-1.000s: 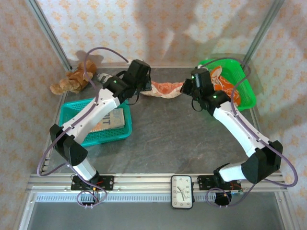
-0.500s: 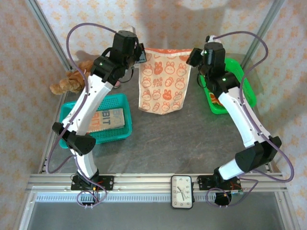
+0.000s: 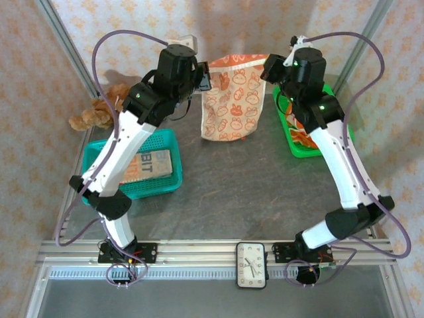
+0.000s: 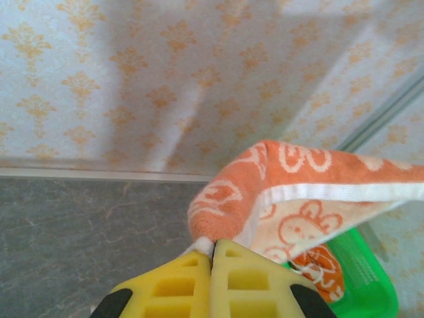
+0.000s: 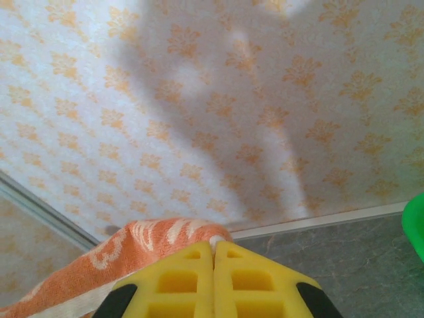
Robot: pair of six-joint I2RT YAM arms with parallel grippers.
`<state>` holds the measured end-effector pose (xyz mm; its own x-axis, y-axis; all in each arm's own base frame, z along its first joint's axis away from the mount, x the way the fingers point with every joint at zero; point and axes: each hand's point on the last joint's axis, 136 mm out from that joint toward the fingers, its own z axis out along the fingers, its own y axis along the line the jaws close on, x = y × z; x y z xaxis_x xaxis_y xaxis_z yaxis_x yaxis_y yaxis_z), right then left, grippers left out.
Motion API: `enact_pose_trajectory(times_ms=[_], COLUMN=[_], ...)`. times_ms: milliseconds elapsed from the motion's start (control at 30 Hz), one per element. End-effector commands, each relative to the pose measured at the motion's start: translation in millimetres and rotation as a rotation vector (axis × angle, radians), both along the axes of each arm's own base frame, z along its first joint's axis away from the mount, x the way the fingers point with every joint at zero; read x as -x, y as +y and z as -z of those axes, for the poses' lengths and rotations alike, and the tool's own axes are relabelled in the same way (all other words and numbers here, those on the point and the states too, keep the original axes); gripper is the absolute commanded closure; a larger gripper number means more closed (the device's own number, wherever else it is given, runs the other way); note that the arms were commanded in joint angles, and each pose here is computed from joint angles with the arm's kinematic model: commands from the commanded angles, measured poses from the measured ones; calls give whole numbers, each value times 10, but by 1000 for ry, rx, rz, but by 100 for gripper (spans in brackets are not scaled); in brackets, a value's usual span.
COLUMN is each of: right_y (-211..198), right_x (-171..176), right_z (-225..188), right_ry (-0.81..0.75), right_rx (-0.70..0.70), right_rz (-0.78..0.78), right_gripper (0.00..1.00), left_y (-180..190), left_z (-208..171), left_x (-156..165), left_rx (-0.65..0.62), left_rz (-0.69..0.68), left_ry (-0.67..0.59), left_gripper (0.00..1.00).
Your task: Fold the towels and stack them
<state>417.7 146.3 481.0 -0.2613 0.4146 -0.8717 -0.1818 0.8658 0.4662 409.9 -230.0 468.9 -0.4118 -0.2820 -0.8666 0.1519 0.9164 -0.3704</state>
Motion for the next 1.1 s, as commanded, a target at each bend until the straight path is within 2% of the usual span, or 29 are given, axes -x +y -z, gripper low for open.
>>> enact_pose_trajectory(times_ms=[0,133,333,433,533,633,733,967,1067], right_y=[-37,-57,-155,-256,-374,-426,-464,-343,-284], right_x=[461,864,1385,1533,1528,1379,1112,126,-346], right_z=[-303,-310,-406,-420,-301,-44,264,964,1283], right_ry=[-70,-93,-129,-126,-85,-7,63,239,296], right_rx=[-33,-27,-38,-72,-116,-95,-64,-80,-66], right_rz=[-58,-79,-105,-86,-18,57,145,160,156], right_gripper=[100,100,100,100,100,100,100,100,100], left_y=[179,173,168,167,262,363,393,333,304], left_z=[-392,-431,-538,-533,-401,-267,-85,494,759], left_x=[406,740,1178,1294,1291,1229,991,32,-420], left_rx=[20,40,-3,-11,-14,-39,-44,-54,-94], left_rz=[-8,9,17,18,-41,-110,-141,-160,-164], left_ry=[-104,-139,-212,-215,-198,-195,-151,-23,-24], left_gripper=[100,100,100,100,100,100,100,100,100])
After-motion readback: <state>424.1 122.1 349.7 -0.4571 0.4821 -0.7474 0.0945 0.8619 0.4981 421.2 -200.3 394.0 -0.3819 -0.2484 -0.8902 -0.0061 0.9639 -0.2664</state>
